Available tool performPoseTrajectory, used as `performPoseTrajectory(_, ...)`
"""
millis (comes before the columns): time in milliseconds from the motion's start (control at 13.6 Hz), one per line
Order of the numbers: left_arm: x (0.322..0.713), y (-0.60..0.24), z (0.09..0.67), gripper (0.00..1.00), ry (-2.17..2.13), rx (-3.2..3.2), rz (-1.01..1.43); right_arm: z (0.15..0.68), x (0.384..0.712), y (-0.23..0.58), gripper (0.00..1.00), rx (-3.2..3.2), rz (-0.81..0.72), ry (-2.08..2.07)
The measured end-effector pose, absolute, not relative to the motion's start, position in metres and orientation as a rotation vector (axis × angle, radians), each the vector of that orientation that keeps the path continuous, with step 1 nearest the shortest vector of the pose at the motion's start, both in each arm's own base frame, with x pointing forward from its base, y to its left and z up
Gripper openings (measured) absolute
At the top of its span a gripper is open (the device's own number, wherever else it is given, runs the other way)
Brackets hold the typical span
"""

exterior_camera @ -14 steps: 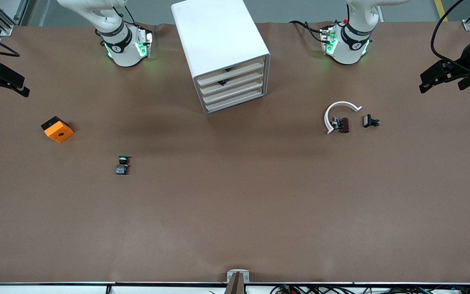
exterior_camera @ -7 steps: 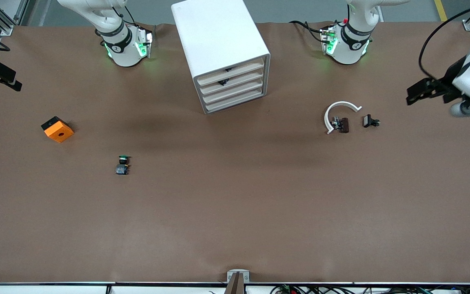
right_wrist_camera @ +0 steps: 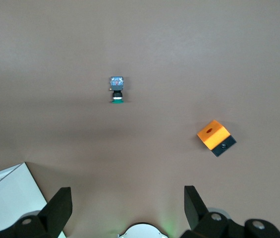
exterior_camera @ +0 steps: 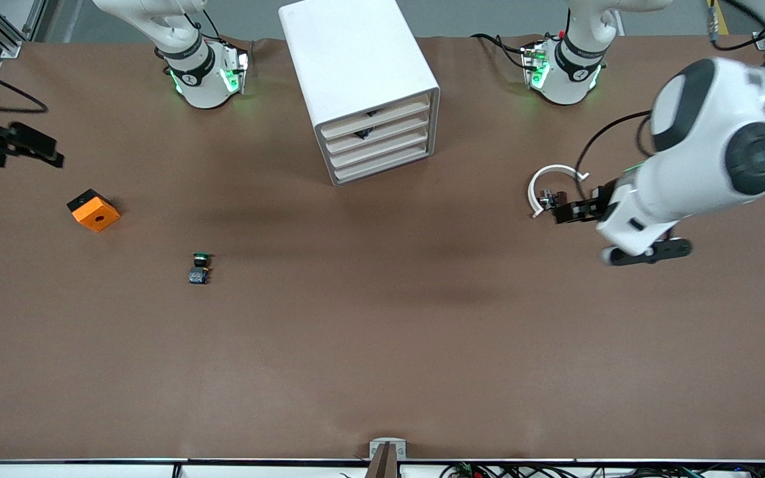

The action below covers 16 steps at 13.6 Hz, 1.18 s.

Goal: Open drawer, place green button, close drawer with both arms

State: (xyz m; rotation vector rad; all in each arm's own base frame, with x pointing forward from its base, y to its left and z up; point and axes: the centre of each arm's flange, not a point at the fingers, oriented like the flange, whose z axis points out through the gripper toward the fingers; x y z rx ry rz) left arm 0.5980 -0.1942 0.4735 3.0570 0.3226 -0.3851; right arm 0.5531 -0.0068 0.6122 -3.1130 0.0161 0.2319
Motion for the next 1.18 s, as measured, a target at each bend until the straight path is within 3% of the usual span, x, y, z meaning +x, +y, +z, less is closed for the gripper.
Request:
performPoseTrajectory(221, 0.601, -0.25, 0.424, 1.0, 0.59, 3.008, -0.42, 0.565, 0.569, 0.025, 1.0, -3.125, 0.207, 0.107)
performPoseTrajectory(664, 0.593, -0.355, 0.345, 1.0, 1.168, 2.728, -0.505, 0.467, 0.569, 0.045, 1.0, -3.109, 0.142, 0.257)
performPoseTrajectory(1180, 0.572, -0.389, 0.303, 1.0, 1.776, 2.439, -0.758, 0.33, 0.556, 0.078, 1.0, -3.103, -0.038, 0.262)
